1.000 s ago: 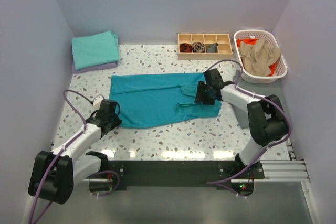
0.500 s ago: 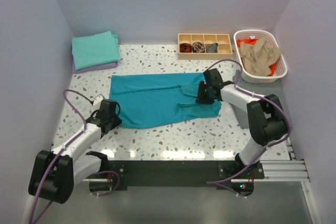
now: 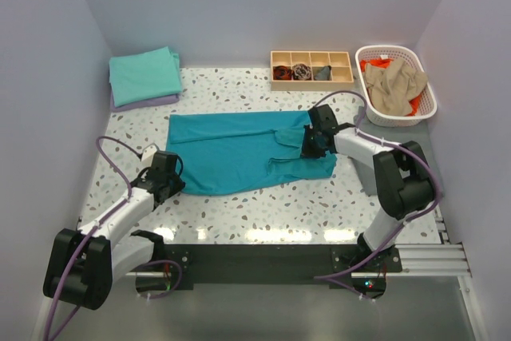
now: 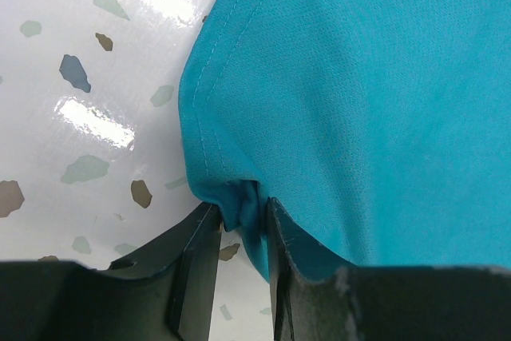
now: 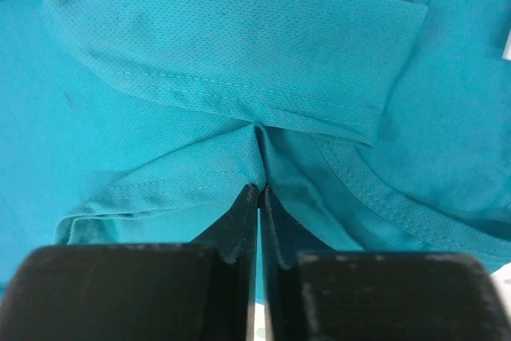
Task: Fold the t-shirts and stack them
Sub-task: Fold the tshirt
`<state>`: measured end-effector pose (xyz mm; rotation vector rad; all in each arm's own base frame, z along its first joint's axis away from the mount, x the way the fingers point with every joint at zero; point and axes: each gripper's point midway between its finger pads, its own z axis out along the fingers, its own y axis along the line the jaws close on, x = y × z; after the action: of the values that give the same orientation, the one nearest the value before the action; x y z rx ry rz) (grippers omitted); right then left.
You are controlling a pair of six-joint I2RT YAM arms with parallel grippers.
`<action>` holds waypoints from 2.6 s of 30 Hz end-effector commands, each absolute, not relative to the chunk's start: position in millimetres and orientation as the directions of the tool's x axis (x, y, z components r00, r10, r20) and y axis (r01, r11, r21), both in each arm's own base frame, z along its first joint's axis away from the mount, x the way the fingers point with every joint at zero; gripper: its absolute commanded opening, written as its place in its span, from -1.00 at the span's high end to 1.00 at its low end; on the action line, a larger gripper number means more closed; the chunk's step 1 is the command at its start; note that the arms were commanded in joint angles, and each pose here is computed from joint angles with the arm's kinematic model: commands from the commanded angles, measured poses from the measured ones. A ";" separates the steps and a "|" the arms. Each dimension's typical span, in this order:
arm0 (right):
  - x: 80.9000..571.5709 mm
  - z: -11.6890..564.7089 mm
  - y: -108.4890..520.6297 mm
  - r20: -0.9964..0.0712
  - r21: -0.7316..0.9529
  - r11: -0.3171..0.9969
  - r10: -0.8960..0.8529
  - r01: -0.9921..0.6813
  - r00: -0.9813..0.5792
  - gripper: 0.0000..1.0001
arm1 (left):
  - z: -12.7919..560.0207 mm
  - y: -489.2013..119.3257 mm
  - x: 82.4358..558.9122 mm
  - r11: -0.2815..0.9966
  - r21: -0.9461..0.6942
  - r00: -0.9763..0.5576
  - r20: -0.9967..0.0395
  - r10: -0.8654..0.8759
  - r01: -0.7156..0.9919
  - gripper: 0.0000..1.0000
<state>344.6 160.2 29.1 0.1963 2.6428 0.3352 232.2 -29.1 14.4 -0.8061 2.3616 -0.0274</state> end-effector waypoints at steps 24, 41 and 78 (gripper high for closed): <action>333.3 101.2 119.5 -0.615 0.170 0.982 0.174 0.086 -0.770 1.00 | 37.3 -27.2 243.3 0.842 -0.196 -0.611 -0.607 -0.507 -0.503 0.72; 273.1 129.7 76.2 -0.657 0.119 0.979 0.203 0.167 -0.726 1.00 | 59.8 -27.7 243.9 0.853 -0.215 -0.599 -0.631 -0.492 -0.475 1.00; 381.4 110.1 82.5 -0.669 -0.034 0.983 0.111 0.179 -0.735 1.00 | 56.9 -16.9 343.8 0.907 -0.024 -0.688 -0.644 -0.335 -0.419 0.80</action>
<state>355.0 88.4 92.2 0.1798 2.4890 -0.0878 317.9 -23.7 43.1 -0.5479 2.4574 0.1407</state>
